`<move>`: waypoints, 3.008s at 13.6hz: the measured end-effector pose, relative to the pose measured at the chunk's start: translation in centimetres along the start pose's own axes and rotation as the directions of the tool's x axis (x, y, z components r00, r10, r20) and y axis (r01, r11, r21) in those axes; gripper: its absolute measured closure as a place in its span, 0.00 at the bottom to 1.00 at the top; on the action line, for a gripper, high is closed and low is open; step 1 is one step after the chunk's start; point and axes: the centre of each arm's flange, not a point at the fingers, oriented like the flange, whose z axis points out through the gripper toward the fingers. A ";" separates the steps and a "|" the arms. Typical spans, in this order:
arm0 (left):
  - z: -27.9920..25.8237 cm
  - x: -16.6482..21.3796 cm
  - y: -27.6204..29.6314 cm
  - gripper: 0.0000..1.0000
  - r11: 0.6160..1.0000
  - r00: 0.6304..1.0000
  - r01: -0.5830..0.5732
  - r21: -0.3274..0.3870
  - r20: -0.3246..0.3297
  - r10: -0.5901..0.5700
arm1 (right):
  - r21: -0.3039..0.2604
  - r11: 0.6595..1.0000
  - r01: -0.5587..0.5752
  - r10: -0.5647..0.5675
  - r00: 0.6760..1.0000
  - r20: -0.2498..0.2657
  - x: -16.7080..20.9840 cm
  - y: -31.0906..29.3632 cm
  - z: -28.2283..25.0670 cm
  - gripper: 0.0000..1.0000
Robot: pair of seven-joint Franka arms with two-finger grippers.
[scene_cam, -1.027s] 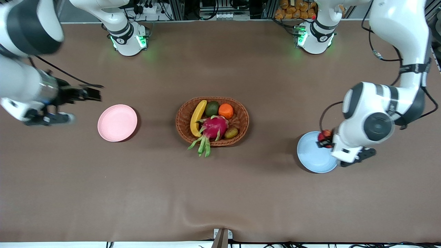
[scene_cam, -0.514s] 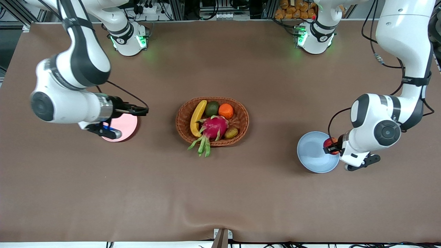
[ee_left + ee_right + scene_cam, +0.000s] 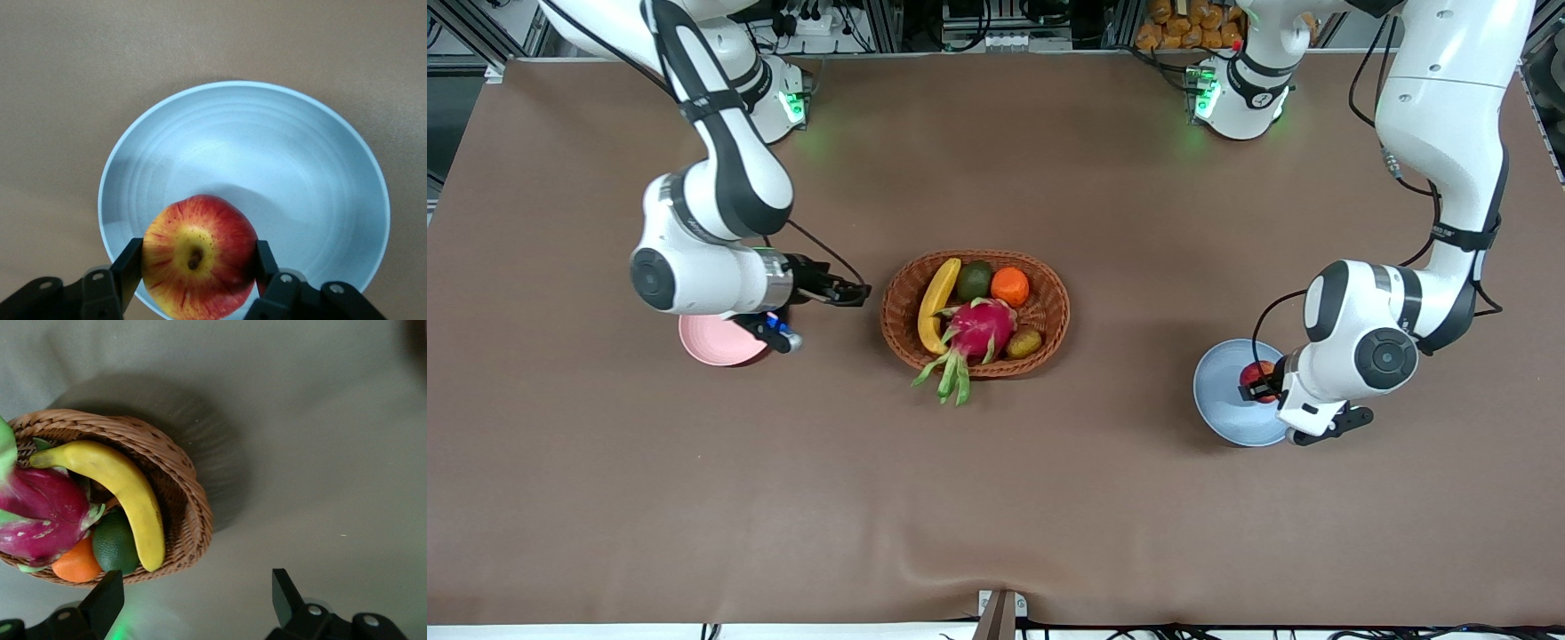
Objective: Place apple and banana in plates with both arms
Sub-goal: 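Open the left gripper on the apple while the right gripper reaches the banana, then grasp the yellow banana with the right gripper while the left gripper withdraws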
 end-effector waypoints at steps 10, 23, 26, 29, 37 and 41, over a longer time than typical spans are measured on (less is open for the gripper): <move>-4.8 -0.7 1.9 0.00 0.999 0.999 -0.029 -0.026 -0.045 0.027 | 0.058 0.996 -0.073 0.079 0.991 -0.104 -1.3 -3.7 10.0 0.24; -20.8 -4.9 3.6 0.00 0.997 0.993 -0.076 -0.017 -0.097 0.074 | 0.083 0.994 -0.074 0.085 0.988 -0.132 -2.3 -5.0 13.8 0.40; -26.2 -6.9 2.8 0.00 0.997 0.987 -0.074 -0.018 -0.147 0.070 | 0.080 0.995 -0.066 0.077 0.987 -0.138 -2.7 -5.2 14.4 0.45; -30.3 -8.6 1.7 0.00 0.998 0.987 -0.063 -0.005 -0.152 0.061 | 0.085 0.994 -0.067 0.078 0.987 -0.141 -2.6 -5.3 14.3 0.61; -36.6 -12.1 -0.1 0.00 0.999 0.984 -0.047 0.009 -0.170 0.048 | 0.055 0.995 -0.077 0.080 0.996 -0.050 -2.6 -5.8 11.9 0.62; -38.4 -13.9 -0.8 0.00 0.999 0.984 -0.043 0.021 -0.171 0.046 | 0.034 0.997 -0.068 0.066 0.997 0.045 -2.9 -6.2 6.3 0.62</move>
